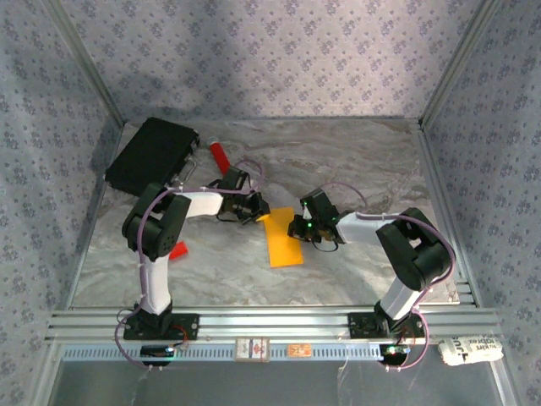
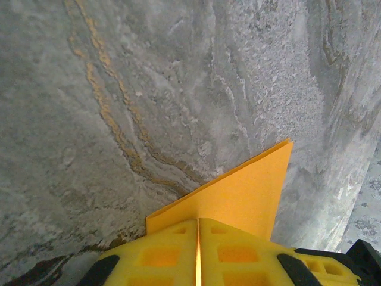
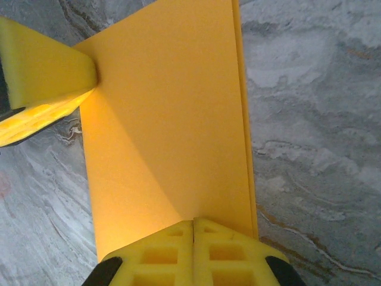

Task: Fold a paper plane with a square sheet of paper (pick it up from the middle)
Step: First fold the square sheet of paper in half at the center of the table, then fold the triangle a second time at the center of the table.

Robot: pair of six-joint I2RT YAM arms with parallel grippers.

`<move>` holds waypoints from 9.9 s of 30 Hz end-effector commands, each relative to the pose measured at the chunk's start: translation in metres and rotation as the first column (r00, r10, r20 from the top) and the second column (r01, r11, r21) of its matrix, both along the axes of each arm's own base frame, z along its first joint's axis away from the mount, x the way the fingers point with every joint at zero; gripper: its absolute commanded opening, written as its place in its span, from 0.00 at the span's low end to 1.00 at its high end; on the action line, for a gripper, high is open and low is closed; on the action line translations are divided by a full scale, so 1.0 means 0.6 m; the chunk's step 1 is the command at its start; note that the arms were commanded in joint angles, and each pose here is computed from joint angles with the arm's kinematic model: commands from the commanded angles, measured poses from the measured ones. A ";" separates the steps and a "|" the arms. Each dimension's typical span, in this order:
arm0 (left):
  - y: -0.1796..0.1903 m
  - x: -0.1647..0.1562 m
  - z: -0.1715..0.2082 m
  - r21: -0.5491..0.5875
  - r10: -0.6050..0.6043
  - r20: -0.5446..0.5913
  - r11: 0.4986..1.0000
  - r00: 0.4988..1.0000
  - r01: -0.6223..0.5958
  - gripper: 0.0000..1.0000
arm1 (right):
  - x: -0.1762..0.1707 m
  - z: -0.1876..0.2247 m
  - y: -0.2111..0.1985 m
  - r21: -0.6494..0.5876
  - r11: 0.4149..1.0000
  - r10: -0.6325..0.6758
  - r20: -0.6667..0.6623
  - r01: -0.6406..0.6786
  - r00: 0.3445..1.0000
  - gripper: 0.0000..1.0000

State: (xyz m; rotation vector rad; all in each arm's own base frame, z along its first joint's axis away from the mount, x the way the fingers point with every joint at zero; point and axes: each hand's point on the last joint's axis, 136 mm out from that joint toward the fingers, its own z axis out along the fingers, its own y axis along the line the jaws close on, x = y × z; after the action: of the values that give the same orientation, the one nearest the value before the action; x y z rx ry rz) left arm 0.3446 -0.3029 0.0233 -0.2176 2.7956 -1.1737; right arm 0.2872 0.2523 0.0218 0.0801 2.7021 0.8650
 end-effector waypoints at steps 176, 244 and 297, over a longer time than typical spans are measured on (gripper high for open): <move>-0.138 -0.225 0.061 0.788 -0.816 0.573 0.574 0.074 0.222 0.38 | 0.009 0.045 -0.026 0.329 0.929 -0.119 -0.166 0.168 0.979 0.18; -0.120 -0.198 0.092 0.284 -0.345 0.515 0.932 0.785 0.224 0.00 | -0.080 0.027 -0.039 0.204 0.965 -0.136 -0.137 0.162 0.981 0.01; -0.133 -0.173 0.064 0.180 -0.399 0.465 0.916 0.790 0.357 0.00 | -0.056 0.018 -0.066 0.133 0.981 -0.123 -0.151 0.144 0.981 0.02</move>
State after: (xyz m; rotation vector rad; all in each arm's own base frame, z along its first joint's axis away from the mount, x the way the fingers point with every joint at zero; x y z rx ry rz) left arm 0.2405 -0.3799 0.0600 0.5729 2.4730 -0.9709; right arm 0.2441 0.2016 0.0221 0.3621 2.7604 0.9771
